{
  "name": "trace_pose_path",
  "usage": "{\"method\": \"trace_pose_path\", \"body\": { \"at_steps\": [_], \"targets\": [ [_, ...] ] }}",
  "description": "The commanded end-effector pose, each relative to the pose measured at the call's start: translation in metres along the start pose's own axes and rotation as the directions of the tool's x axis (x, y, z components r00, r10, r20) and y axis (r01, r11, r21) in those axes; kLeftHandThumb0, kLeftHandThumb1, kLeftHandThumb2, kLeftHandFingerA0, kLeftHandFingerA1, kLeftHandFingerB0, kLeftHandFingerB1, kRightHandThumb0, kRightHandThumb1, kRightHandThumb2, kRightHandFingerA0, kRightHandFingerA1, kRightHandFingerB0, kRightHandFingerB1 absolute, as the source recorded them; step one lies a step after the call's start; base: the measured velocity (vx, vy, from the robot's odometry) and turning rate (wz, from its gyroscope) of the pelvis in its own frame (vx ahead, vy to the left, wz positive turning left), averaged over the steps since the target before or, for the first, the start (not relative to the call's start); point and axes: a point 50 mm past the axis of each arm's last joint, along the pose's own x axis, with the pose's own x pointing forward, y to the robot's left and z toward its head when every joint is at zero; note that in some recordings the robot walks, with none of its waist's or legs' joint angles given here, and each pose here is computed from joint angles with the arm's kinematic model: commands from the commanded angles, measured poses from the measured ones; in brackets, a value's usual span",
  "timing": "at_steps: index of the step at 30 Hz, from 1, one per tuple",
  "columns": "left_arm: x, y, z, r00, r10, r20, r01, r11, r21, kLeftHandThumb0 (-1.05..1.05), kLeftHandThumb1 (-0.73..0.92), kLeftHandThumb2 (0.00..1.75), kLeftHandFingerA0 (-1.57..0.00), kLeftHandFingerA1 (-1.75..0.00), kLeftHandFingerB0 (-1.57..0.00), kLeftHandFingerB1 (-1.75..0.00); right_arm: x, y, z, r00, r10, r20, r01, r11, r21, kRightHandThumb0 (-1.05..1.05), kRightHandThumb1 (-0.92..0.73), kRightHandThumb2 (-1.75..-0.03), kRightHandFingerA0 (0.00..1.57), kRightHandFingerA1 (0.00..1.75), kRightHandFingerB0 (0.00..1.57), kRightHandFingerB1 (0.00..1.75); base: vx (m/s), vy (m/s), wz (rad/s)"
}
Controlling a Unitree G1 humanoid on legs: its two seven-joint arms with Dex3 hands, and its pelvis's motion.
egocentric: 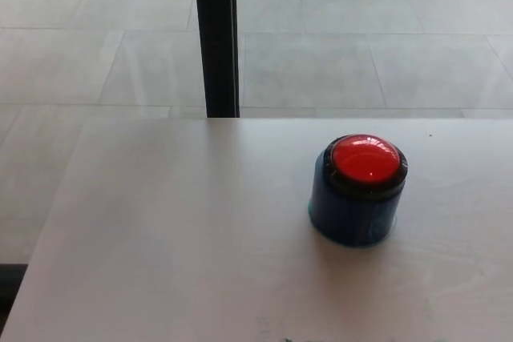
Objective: The robot uses its right hand to press the red button kept in the middle of the desk
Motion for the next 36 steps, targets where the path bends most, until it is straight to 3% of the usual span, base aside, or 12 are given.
{"method": "trace_pose_path", "body": {
  "at_steps": [1,3,4,5,10,16,22,27,30,34,35,36],
  "targets": [
    [0.005,0.048,0.013,0.979,0.197,-0.061,-0.206,0.942,-0.264,-0.49,0.67,0.99,-0.50,-1.35,-0.18,-0.95,0.006,-0.062,0.059,0.929,-0.368,0.043,0.280,0.773,0.570,-0.60,-0.76,-0.67,0.42,0.86,0.19,0.52,0.00,0.000,0.00],
    [0.004,0.048,0.012,0.978,0.199,-0.066,-0.210,0.938,-0.277,-0.48,0.66,1.01,-0.46,-1.29,-0.12,-0.90,0.008,-0.066,0.073,0.922,-0.380,0.073,0.268,0.763,0.588,-0.61,-0.78,-0.63,0.44,0.82,0.19,0.47,0.00,0.000,0.00],
    [0.005,0.049,0.012,0.977,0.203,-0.069,-0.215,0.932,-0.293,-0.48,0.65,1.02,-0.47,-1.43,-0.17,-1.02,0.010,-0.072,0.095,0.908,-0.398,0.130,0.244,0.756,0.608,-0.67,-0.59,-1.00,0.50,0.79,0.16,0.54,0.00,0.000,0.00],
    [0.005,0.049,0.013,0.976,0.207,-0.067,-0.218,0.932,-0.289,-0.50,0.64,1.03,-0.49,-1.44,-0.20,-1.03,0.010,-0.075,0.112,0.894,-0.416,0.169,0.238,0.757,0.608,-0.64,-0.77,-0.63,0.48,0.84,0.19,0.48,0.00,0.000,0.00],
    [0.005,0.049,0.014,0.976,0.210,-0.062,-0.219,0.931,-0.293,-0.49,0.65,1.02,-0.50,-1.43,-0.20,-1.03,0.007,-0.079,0.177,0.846,-0.473,0.246,0.172,0.679,0.714,-0.47,-0.67,-0.82,0.55,0.74,0.28,0.53,0.00,0.000,0.00],
    [0.005,0.050,0.011,0.976,0.207,-0.070,-0.219,0.929,-0.299,-0.50,0.65,1.03,-0.43,-1.32,-0.18,-0.99,-0.013,-0.071,0.269,0.754,-0.521,0.401,0.058,0.660,0.749,-0.42,-0.37,-1.27,1.37,0.89,0.90,0.68,0.00,0.000,0.00],
    [0.004,0.050,0.011,0.976,0.206,-0.069,-0.218,0.927,-0.305,-0.50,0.65,1.02,-0.44,-1.38,-0.18,-1.00,-0.044,-0.042,0.342,0.670,-0.490,0.557,-0.065,0.709,0.702,-0.52,-0.33,-1.24,1.42,1.35,1.20,1.24,0.00,0.000,0.00],
    [0.004,0.049,0.010,0.977,0.201,-0.064,-0.211,0.939,-0.270,-0.51,0.65,1.02,-0.46,-1.32,-0.17,-0.96,-0.072,0.004,0.390,0.638,-0.376,0.672,-0.230,0.740,0.632,-0.22,-0.30,-1.47,1.12,1.67,1.01,1.47,0.00,0.000,0.00],
    [0.005,0.048,0.010,0.978,0.199,-0.064,-0.209,0.928,-0.310,-0.49,0.63,1.05,-0.39,-1.31,-0.15,-1.01,-0.084,0.035,0.405,0.587,-0.272,0.763,-0.383,0.736,0.557,-0.16,-0.51,-1.21,1.32,1.49,1.02,1.31,0.00,0.000,0.00],
    [0.005,0.048,0.012,0.977,0.202,-0.069,-0.213,0.931,-0.297,-0.50,0.64,1.02,-0.47,-1.33,-0.13,-0.92,-0.098,0.066,0.419,0.535,-0.122,0.836,-0.504,0.748,0.432,-0.13,-0.63,-1.07,0.95,1.75,0.78,1.58,0.00,0.000,0.00],
    [0.005,0.047,0.012,0.976,0.206,-0.069,-0.217,0.927,-0.305,-0.46,0.65,1.02,-0.51,-1.36,-0.12,-0.91,-0.103,0.077,0.422,0.513,-0.074,0.855,-0.519,0.767,0.378,-0.06,-0.38,-1.02,1.05,1.49,1.02,1.19,0.00,0.000,0.00],
    [0.005,0.047,0.011,0.974,0.212,-0.077,-0.225,0.925,-0.305,-0.49,0.65,1.01,-0.50,-1.42,-0.14,-0.96,-0.109,0.088,0.425,0.493,-0.029,0.869,-0.538,0.775,0.331,-0.10,-0.55,-1.18,0.92,1.75,0.77,1.58,0.00,0.000,0.00]
  ]
}}
